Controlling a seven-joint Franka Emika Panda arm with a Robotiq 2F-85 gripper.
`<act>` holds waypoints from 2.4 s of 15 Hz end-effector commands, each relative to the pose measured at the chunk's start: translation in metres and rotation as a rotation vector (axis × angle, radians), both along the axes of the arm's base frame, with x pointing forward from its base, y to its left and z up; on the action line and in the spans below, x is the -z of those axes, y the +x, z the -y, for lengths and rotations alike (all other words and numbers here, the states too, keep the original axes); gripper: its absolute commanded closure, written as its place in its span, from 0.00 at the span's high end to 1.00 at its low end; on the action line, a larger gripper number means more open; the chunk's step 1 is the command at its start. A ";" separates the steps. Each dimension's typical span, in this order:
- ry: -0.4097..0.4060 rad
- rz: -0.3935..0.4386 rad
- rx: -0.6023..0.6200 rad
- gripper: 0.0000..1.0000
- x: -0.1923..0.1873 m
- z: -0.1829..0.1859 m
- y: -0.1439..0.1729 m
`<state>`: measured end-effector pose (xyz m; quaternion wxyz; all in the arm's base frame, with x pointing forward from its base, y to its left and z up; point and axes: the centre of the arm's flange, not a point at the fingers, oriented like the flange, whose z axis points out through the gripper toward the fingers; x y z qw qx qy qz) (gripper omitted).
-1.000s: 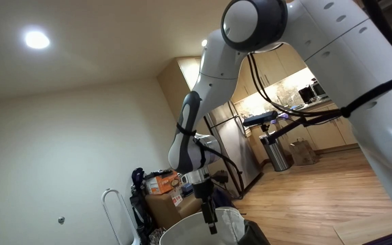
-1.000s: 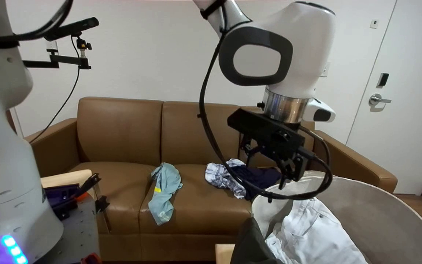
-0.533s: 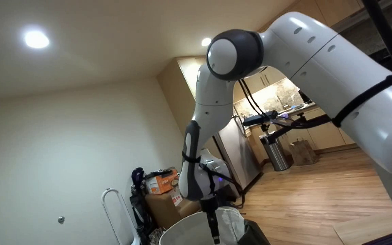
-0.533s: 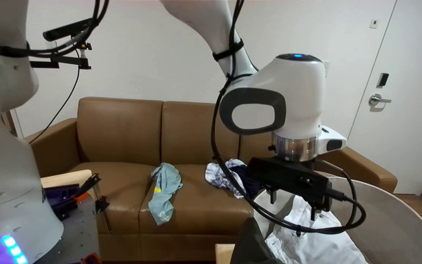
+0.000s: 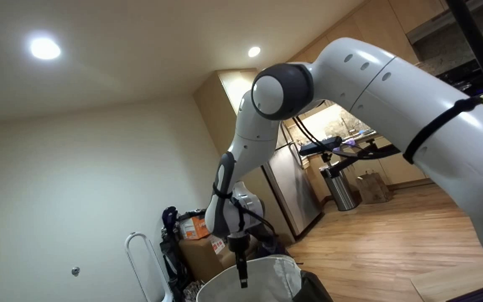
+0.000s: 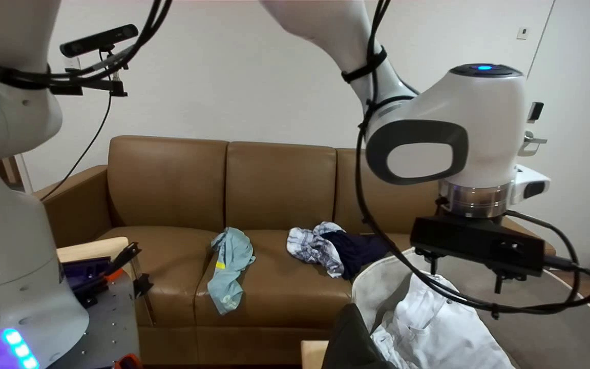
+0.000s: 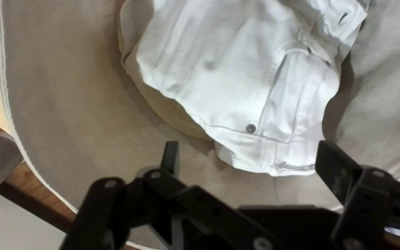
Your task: Remove the white short from the carrier bag and put it on the couch
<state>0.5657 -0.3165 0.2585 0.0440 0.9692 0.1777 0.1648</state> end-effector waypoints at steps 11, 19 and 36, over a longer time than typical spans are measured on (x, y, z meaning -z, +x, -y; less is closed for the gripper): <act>0.194 -0.026 -0.012 1.00 0.027 0.083 0.037; 0.444 0.077 -0.124 1.00 0.073 0.125 0.014; 0.446 -0.129 -0.222 1.00 0.096 0.062 0.040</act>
